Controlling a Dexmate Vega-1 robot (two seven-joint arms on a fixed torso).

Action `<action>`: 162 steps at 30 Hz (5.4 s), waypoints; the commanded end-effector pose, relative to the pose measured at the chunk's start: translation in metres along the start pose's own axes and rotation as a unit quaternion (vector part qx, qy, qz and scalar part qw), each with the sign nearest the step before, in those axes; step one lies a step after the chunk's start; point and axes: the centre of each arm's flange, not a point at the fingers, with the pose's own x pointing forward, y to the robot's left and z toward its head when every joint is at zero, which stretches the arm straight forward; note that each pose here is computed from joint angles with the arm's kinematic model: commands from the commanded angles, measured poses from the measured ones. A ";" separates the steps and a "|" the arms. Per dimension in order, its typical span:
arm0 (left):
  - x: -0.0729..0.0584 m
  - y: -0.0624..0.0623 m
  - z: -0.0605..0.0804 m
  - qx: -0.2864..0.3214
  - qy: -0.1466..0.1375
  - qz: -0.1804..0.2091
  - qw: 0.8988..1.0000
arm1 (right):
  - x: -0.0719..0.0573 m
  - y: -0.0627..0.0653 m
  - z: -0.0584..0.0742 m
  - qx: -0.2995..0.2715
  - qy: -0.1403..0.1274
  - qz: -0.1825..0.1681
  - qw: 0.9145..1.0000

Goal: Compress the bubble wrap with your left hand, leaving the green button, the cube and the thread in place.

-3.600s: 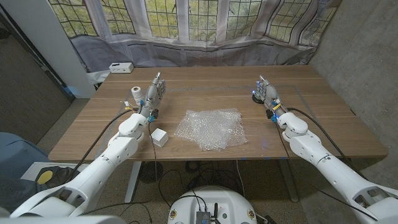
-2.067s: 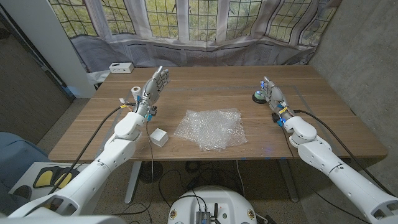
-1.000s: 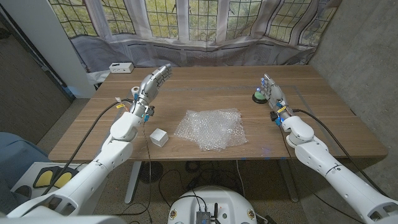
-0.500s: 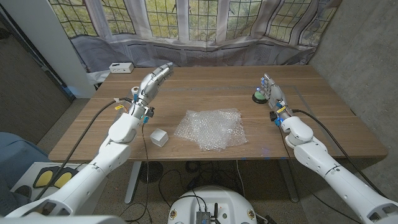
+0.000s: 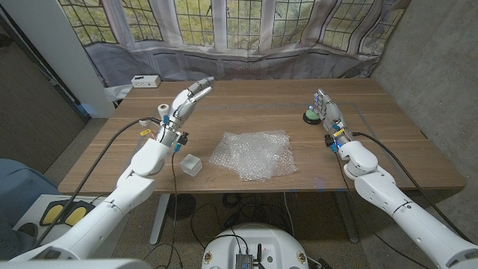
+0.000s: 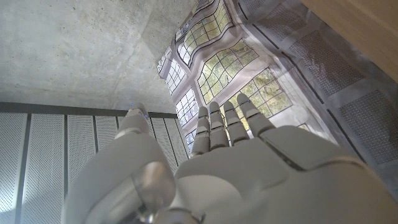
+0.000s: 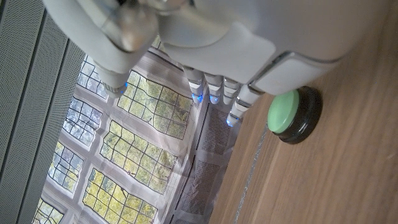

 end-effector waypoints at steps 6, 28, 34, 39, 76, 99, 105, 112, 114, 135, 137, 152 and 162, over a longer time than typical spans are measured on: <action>-0.008 -0.012 0.019 0.105 -0.005 -0.005 0.994 | -0.005 0.001 0.002 -0.004 0.004 0.008 1.000; -0.014 -0.033 0.043 0.216 -0.026 -0.020 0.976 | -0.008 -0.001 0.000 0.001 0.004 0.010 1.000; -0.015 -0.034 0.048 0.243 -0.025 -0.021 0.970 | -0.008 0.000 -0.001 0.002 0.004 0.017 1.000; -0.015 -0.036 0.053 0.292 -0.020 -0.027 0.956 | -0.008 0.000 -0.001 0.002 0.002 0.019 1.000; 0.007 -0.055 0.057 0.402 0.047 -0.134 0.905 | -0.011 -0.010 -0.009 0.016 0.007 0.012 1.000; 0.008 -0.064 0.049 0.430 0.066 -0.159 0.886 | -0.012 -0.010 -0.011 0.016 0.015 0.013 1.000; 0.010 -0.068 0.040 0.427 0.079 -0.169 0.885 | -0.014 -0.012 -0.012 0.020 0.015 0.008 1.000; 0.012 -0.072 0.029 0.422 0.092 -0.183 0.883 | -0.012 -0.014 -0.015 0.024 0.016 0.006 1.000; 0.012 -0.073 0.028 0.424 0.096 -0.188 0.881 | -0.011 -0.014 -0.015 0.025 0.016 0.006 1.000; 0.008 -0.089 0.012 0.439 0.100 -0.222 0.865 | -0.008 -0.009 -0.023 0.036 0.018 0.007 0.999; 0.008 -0.091 0.012 0.440 0.098 -0.225 0.864 | -0.008 -0.009 -0.023 0.033 0.018 0.008 0.999; 0.004 -0.109 0.003 0.450 0.090 -0.218 0.861 | -0.013 -0.010 -0.021 0.030 0.022 0.003 0.999; -0.005 -0.124 -0.002 0.477 0.096 -0.222 0.845 | -0.013 -0.012 -0.018 0.041 0.020 0.010 0.999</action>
